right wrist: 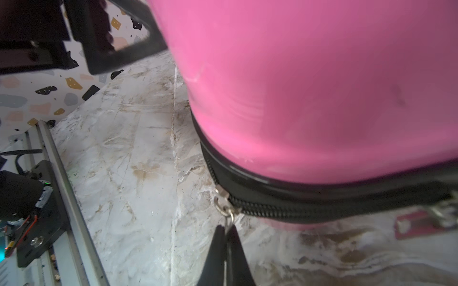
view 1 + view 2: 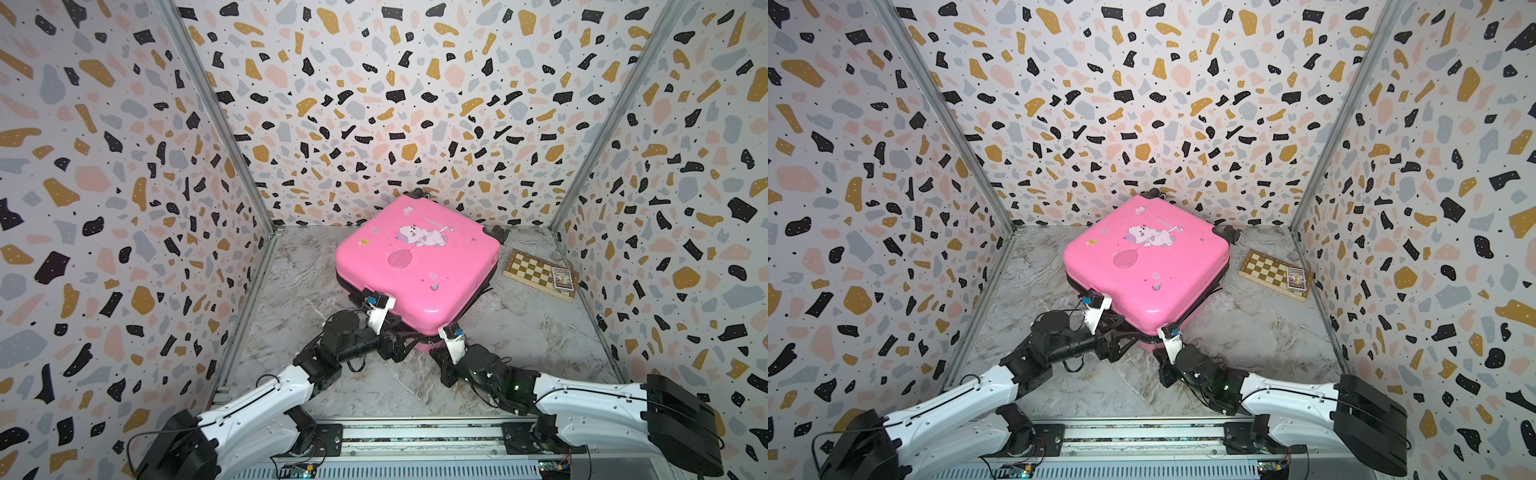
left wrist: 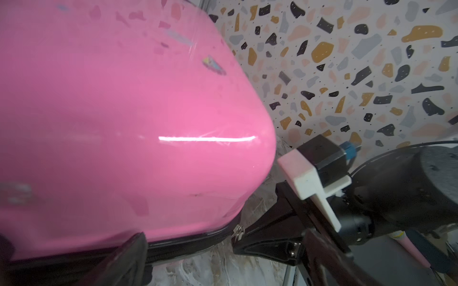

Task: Open the suitcase zippers
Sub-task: Unzip the zipper on the suitcase, then adjust the suitcase at the center of the board, then unzip the zipper on the suitcase.

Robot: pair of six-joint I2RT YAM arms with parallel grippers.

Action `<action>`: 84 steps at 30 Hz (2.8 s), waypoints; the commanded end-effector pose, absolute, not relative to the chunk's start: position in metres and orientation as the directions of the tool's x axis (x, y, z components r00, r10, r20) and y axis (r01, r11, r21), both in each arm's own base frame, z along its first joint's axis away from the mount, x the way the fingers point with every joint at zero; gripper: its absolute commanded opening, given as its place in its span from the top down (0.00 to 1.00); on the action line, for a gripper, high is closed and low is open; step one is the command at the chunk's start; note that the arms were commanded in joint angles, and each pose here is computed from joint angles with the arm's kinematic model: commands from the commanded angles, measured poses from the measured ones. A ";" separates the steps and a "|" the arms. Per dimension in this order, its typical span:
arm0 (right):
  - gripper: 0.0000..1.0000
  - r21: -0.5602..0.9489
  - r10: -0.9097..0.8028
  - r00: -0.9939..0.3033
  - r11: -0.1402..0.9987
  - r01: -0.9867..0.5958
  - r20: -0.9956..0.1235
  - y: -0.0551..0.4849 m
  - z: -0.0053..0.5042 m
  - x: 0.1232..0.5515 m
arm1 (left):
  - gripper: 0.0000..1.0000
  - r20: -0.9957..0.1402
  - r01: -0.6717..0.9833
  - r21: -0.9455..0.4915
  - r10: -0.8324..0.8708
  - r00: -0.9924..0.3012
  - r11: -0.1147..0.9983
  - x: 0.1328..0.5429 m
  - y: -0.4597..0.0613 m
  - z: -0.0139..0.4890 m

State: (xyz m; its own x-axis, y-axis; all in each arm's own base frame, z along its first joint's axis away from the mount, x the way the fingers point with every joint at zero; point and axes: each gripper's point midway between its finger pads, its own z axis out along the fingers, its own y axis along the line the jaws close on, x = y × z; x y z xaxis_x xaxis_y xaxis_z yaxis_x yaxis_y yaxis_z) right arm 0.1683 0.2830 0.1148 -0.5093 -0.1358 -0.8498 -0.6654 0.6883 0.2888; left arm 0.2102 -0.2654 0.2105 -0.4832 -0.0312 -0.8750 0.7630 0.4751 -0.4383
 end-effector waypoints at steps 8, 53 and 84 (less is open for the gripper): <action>1.00 0.321 -0.164 -0.557 0.672 -0.667 -0.814 0.255 0.096 0.140 | 0.01 -0.904 0.463 -0.259 -0.043 -0.426 0.848 0.257 -0.193 0.254; 1.00 0.310 -0.227 -0.545 0.622 -0.719 -0.807 0.244 0.119 0.120 | 0.03 -0.566 0.329 -0.767 -0.340 -0.751 0.550 0.360 -0.155 0.221; 1.00 0.260 -0.199 -0.660 0.807 -0.530 -0.725 0.202 0.103 0.205 | 0.03 -0.566 0.456 -0.738 -0.088 -0.820 0.498 0.243 -0.258 0.189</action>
State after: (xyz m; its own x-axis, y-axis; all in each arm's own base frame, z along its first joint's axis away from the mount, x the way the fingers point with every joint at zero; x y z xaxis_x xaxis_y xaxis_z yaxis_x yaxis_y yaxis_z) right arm 0.2020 0.2186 0.1203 -0.5896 -0.2089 -0.7802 -0.5944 0.7662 0.2441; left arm 0.2825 -0.2336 0.2014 -0.7347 -0.1918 -0.6508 0.4417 0.5928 -0.6734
